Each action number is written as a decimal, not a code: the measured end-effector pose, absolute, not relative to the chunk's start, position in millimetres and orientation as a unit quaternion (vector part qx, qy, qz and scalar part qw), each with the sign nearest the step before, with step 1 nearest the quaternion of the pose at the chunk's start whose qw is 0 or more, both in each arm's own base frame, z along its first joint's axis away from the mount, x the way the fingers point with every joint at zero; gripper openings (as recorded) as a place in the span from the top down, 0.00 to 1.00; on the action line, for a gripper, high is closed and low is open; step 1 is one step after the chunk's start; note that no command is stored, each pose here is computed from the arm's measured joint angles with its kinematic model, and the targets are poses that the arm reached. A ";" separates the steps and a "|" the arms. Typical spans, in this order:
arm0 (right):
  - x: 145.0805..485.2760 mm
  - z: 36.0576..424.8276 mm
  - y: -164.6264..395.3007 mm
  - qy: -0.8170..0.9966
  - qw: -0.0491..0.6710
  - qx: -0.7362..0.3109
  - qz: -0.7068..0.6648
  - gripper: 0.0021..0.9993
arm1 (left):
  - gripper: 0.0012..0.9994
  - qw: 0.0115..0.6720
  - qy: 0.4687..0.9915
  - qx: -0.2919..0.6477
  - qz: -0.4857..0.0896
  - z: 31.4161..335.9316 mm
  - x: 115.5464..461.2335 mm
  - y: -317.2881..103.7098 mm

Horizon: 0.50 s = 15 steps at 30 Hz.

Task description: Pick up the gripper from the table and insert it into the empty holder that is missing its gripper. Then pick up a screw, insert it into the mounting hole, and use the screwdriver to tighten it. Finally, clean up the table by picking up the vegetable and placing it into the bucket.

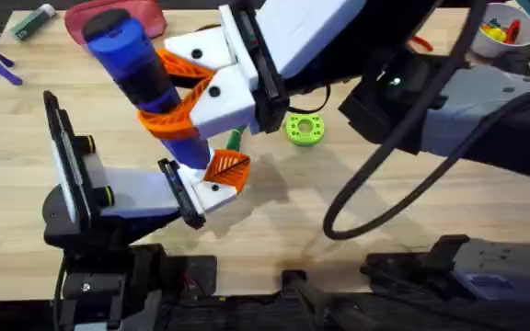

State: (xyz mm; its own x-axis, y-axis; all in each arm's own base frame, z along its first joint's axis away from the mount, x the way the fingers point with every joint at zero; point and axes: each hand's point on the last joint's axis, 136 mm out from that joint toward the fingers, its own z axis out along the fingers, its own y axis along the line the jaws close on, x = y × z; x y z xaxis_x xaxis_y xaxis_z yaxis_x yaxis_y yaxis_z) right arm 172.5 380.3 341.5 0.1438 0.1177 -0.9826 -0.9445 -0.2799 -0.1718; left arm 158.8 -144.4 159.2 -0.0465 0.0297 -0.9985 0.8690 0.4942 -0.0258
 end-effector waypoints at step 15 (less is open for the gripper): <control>166.2 349.3 378.3 0.321 0.493 -0.591 0.552 0.98 | 0.98 0.592 0.630 0.357 -0.355 159.3 158.8 -144.4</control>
